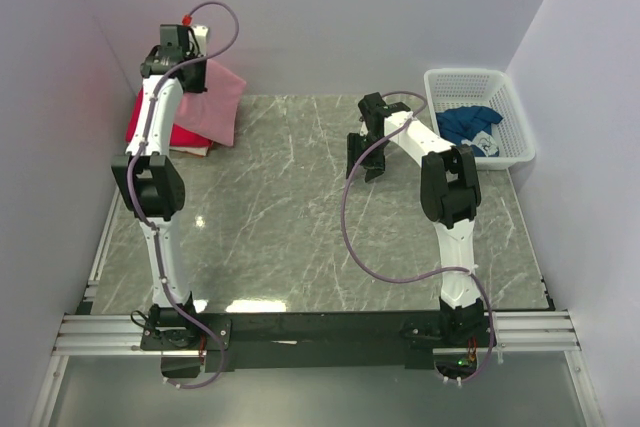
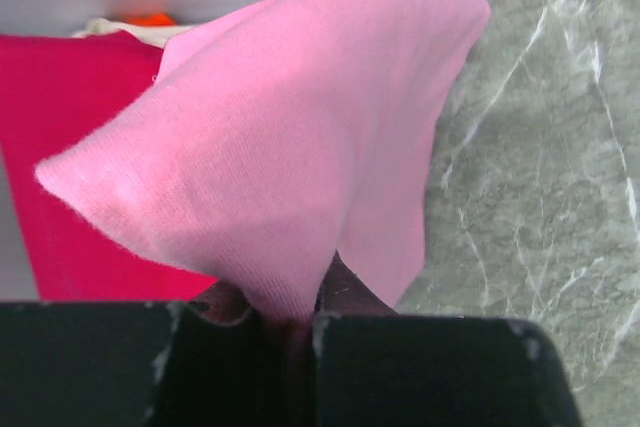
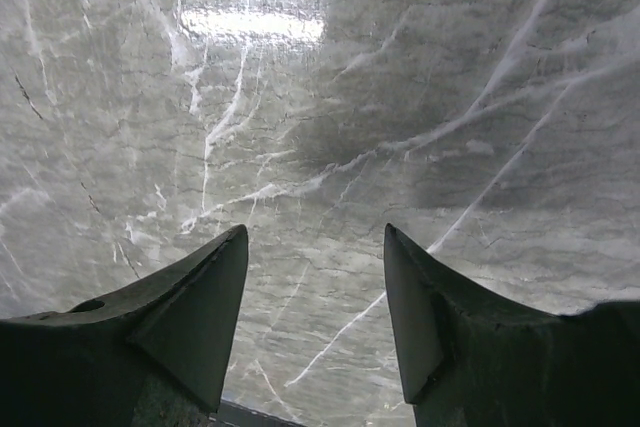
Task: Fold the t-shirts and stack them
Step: Neatly place the folded tshirt to the corner, then reset both grippers
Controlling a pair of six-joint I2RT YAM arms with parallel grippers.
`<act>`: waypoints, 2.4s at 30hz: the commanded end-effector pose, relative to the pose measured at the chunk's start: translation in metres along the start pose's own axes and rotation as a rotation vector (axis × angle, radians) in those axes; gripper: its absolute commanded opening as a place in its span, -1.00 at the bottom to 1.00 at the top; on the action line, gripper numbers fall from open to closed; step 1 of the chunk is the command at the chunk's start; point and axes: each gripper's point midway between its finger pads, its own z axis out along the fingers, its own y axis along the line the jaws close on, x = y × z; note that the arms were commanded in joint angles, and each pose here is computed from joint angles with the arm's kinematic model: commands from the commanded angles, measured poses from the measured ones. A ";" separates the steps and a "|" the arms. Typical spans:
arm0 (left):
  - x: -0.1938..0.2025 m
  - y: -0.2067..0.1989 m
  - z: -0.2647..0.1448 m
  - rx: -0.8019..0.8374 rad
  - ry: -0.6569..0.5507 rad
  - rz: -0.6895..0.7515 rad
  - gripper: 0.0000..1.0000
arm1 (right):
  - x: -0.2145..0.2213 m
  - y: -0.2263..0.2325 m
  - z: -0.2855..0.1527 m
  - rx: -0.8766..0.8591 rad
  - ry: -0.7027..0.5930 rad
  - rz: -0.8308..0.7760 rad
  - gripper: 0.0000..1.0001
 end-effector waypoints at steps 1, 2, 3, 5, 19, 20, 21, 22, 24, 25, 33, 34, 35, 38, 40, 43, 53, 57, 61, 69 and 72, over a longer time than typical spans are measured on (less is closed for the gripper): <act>-0.073 0.001 -0.066 0.033 -0.232 0.000 -0.99 | -0.008 0.008 -0.031 -0.016 -0.058 -0.034 0.27; -0.073 0.013 -0.068 0.024 -0.236 -0.014 -0.99 | -0.007 0.008 -0.032 -0.017 -0.057 -0.038 0.26; -0.075 0.020 -0.071 0.018 -0.244 -0.024 -0.99 | -0.008 0.008 -0.031 -0.016 -0.056 -0.036 0.26; -0.077 0.024 -0.074 0.022 -0.254 -0.034 -0.99 | -0.009 0.008 -0.031 -0.017 -0.056 -0.039 0.26; -0.061 0.054 -0.077 0.051 -0.230 -0.108 -0.99 | -0.011 0.011 -0.029 -0.022 -0.048 -0.041 0.26; -0.060 0.055 -0.075 0.053 -0.229 -0.113 -0.99 | -0.011 0.010 -0.029 -0.022 -0.050 -0.040 0.26; -0.057 0.058 -0.069 0.053 -0.220 -0.124 -0.99 | -0.010 0.009 -0.028 -0.019 -0.045 -0.040 0.26; -0.055 0.060 -0.066 0.053 -0.217 -0.129 -0.99 | -0.010 0.010 -0.029 -0.019 -0.047 -0.039 0.26; -0.053 0.066 -0.058 0.052 -0.216 -0.148 -0.99 | -0.009 0.009 -0.028 -0.016 -0.048 -0.037 0.26; -0.051 0.068 -0.053 0.050 -0.216 -0.156 -0.99 | -0.010 0.009 -0.030 -0.017 -0.052 -0.037 0.26; -0.026 0.120 -0.004 -0.072 -0.196 -0.312 -0.01 | -0.010 0.006 -0.033 -0.001 -0.059 -0.044 0.26; -0.024 0.129 -0.001 -0.104 -0.200 -0.333 0.29 | -0.009 0.005 -0.034 0.003 -0.062 -0.047 0.27; -0.021 0.138 0.002 -0.137 -0.203 -0.357 0.62 | -0.009 0.005 -0.034 0.003 -0.065 -0.049 0.27; -0.024 0.156 0.001 -0.225 -0.232 -0.424 0.99 | -0.004 0.001 -0.035 0.012 -0.066 -0.051 0.28; -0.039 0.155 -0.012 -0.242 -0.288 -0.432 0.99 | -0.001 0.001 -0.038 0.012 -0.074 -0.048 0.29; -0.038 0.140 -0.021 -0.262 -0.296 -0.425 0.99 | 0.001 -0.002 -0.044 0.018 -0.101 -0.036 0.29; 0.004 0.033 -0.030 -0.068 -0.177 -0.557 0.99 | -0.009 0.001 -0.076 -0.007 -0.291 -0.009 0.29; 0.019 -0.020 -0.061 0.024 -0.166 -0.577 0.99 | -0.010 -0.003 -0.093 0.004 -0.377 0.005 0.29; 0.037 -0.089 -0.095 0.115 -0.195 -0.535 0.99 | -0.007 -0.009 -0.117 0.004 -0.489 0.037 0.29; 0.105 -0.158 -0.146 0.222 -0.121 -0.507 0.99 | 0.027 -0.024 -0.148 -0.014 -0.612 0.090 0.28; 0.121 -0.170 -0.164 0.257 -0.113 -0.490 0.99 | 0.045 -0.027 -0.150 -0.028 -0.602 0.104 0.28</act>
